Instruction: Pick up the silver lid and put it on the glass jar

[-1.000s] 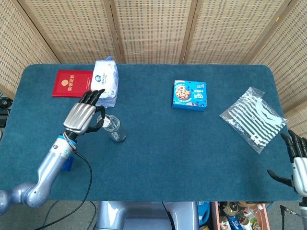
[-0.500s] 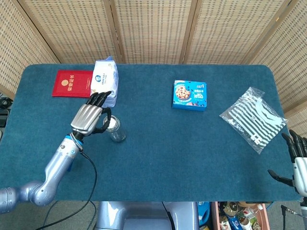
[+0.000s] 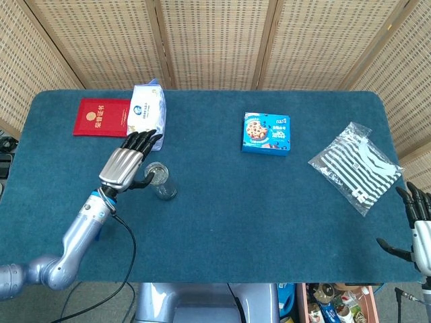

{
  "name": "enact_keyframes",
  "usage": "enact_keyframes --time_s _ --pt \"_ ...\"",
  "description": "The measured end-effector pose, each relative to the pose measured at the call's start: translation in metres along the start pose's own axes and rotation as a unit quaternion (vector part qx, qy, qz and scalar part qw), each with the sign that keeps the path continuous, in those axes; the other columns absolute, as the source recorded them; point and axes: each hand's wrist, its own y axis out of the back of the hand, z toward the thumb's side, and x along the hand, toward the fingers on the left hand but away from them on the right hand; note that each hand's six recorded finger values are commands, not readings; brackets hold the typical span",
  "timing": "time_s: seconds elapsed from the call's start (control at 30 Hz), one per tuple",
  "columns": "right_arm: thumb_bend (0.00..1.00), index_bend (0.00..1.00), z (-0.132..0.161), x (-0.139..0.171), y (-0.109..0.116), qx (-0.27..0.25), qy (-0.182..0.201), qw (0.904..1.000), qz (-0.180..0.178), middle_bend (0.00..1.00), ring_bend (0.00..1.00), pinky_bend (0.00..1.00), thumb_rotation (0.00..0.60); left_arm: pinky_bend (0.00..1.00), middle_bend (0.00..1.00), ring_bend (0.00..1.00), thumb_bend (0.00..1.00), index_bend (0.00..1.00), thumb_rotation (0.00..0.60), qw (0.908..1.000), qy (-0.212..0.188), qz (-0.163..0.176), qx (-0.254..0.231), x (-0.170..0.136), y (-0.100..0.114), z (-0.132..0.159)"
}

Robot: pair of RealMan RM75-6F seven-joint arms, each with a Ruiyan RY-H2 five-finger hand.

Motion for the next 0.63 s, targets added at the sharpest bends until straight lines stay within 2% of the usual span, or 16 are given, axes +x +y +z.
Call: enact_keyframes --time_s 0.17,0.37,0.5,0.63 --pt "0.0 0.02 0.0 0.0 0.0 0.001 0.001 1.0 0.001 0.0 0.0 0.0 0.6 0.0 0.0 0.0 0.41 0.0 0.6 0.9997 0.007 0.021 -0.003 -0.014 0.017 -0.012" --pt "0.0 0.02 0.002 0.001 -0.001 0.001 0.003 1.0 0.003 0.0 0.0 0.0 0.6 0.0 0.0 0.0 0.38 0.0 0.6 0.9969 0.057 0.052 0.013 -0.059 0.031 -0.055" --pt "0.0 0.02 0.004 0.002 0.0 -0.001 0.006 1.0 0.001 0.0 0.0 0.0 0.6 0.0 0.0 0.0 0.22 0.0 0.6 0.9892 0.118 0.081 0.033 -0.107 0.031 -0.096" --pt "0.0 0.02 0.006 0.003 0.002 -0.002 0.009 1.0 -0.003 0.0 0.0 0.0 0.6 0.0 0.0 0.0 0.15 0.0 0.6 0.9759 0.184 0.107 0.047 -0.17 0.025 -0.136"
